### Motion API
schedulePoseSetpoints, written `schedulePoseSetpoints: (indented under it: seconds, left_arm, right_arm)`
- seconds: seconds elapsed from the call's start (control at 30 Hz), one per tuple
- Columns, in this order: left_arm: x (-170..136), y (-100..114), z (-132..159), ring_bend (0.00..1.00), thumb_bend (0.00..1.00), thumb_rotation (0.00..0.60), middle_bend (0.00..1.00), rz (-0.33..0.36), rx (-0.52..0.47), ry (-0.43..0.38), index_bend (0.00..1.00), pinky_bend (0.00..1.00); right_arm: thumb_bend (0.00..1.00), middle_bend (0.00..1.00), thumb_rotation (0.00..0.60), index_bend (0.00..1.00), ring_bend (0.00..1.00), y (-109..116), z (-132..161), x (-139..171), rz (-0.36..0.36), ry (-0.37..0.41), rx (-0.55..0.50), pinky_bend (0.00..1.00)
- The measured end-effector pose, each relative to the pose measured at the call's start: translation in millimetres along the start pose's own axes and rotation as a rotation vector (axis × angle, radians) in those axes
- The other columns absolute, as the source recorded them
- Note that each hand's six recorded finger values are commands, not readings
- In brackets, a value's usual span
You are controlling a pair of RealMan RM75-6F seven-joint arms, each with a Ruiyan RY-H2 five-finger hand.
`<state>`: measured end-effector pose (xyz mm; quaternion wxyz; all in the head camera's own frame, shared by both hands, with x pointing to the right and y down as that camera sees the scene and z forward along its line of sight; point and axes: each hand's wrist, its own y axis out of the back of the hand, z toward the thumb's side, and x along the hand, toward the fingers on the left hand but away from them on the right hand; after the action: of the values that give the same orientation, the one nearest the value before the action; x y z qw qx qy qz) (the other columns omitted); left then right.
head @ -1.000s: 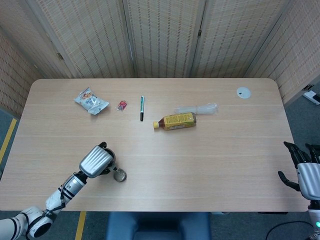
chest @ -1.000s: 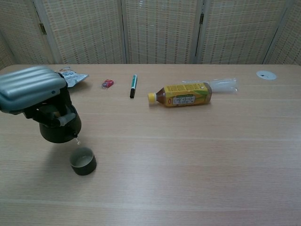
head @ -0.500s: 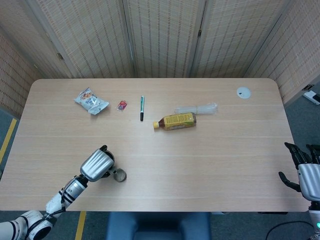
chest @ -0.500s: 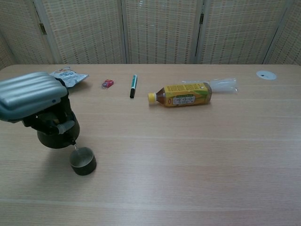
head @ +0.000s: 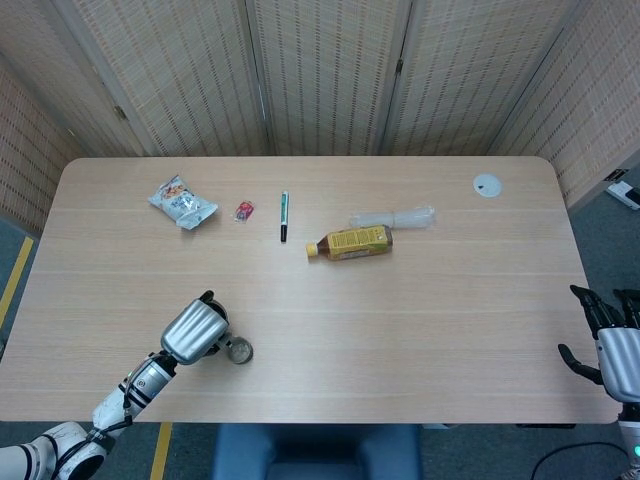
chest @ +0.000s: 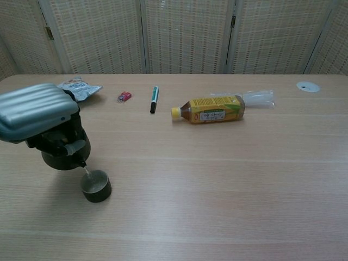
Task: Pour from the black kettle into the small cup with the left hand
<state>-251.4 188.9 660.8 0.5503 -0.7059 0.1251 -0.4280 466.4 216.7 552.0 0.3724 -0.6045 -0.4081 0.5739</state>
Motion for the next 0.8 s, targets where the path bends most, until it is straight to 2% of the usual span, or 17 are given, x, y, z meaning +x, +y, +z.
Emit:
schedulePoseSetpoints:
  seconds: [0.8]
  left_arm:
    - [-1.5,1.7,-1.4,0.94,0.53,0.539,1.00,0.025,0.051,0.005,1.00,0.41]
  right_arm:
    - [0.31,0.19,0.600,0.09,0.27,1.1,0.0,2.1,-0.006,0.000,-0.001,0.07]
